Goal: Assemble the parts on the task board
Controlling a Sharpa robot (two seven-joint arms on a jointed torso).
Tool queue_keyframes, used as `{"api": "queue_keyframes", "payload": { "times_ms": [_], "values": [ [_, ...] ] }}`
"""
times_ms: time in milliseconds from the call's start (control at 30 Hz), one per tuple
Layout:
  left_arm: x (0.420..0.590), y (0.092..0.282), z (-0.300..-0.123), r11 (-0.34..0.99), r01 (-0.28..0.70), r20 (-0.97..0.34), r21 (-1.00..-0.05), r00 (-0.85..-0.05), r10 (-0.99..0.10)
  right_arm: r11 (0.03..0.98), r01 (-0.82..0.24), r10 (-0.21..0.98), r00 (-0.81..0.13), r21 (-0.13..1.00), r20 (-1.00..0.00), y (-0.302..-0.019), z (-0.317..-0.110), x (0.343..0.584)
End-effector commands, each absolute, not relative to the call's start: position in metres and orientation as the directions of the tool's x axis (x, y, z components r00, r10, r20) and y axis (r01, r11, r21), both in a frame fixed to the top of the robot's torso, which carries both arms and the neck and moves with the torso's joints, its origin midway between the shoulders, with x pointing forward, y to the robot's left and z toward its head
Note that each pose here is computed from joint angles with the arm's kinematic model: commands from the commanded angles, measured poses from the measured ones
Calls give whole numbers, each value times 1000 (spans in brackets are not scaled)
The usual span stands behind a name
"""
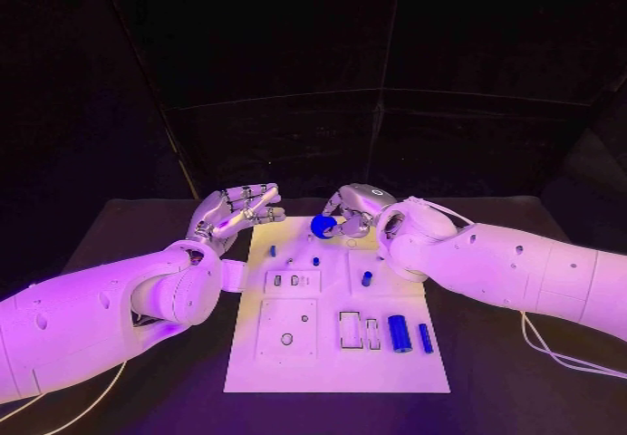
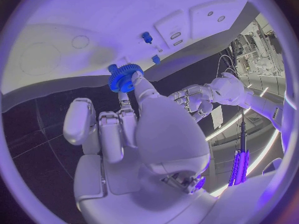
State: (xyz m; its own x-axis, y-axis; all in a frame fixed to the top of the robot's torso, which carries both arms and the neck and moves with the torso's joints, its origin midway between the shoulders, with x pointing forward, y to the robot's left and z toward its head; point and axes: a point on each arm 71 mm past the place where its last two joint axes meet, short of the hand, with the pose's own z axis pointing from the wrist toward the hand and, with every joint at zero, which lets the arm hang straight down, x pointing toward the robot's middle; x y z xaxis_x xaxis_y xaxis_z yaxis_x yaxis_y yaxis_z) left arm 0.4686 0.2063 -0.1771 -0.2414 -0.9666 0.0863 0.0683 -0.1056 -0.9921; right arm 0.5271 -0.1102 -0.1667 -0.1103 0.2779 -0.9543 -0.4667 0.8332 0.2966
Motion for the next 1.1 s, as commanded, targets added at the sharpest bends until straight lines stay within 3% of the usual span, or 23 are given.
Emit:
{"api": "queue_keyframes", "payload": {
  "times_ms": [33, 400, 1100],
  "values": [
    [469, 204, -175, -108, 81, 84, -991, -253, -964, 834, -497, 258, -32, 240, -966, -100, -162, 528],
    [469, 203, -175, -108, 84, 84, -991, -251, -964, 831, -515, 224, -41, 213, -974, -72, -171, 531],
    [470, 202, -175, -107, 87, 82, -990, -249, -965, 853, -494, 133, -100, 166, -986, -66, -190, 535]
  ]
}}
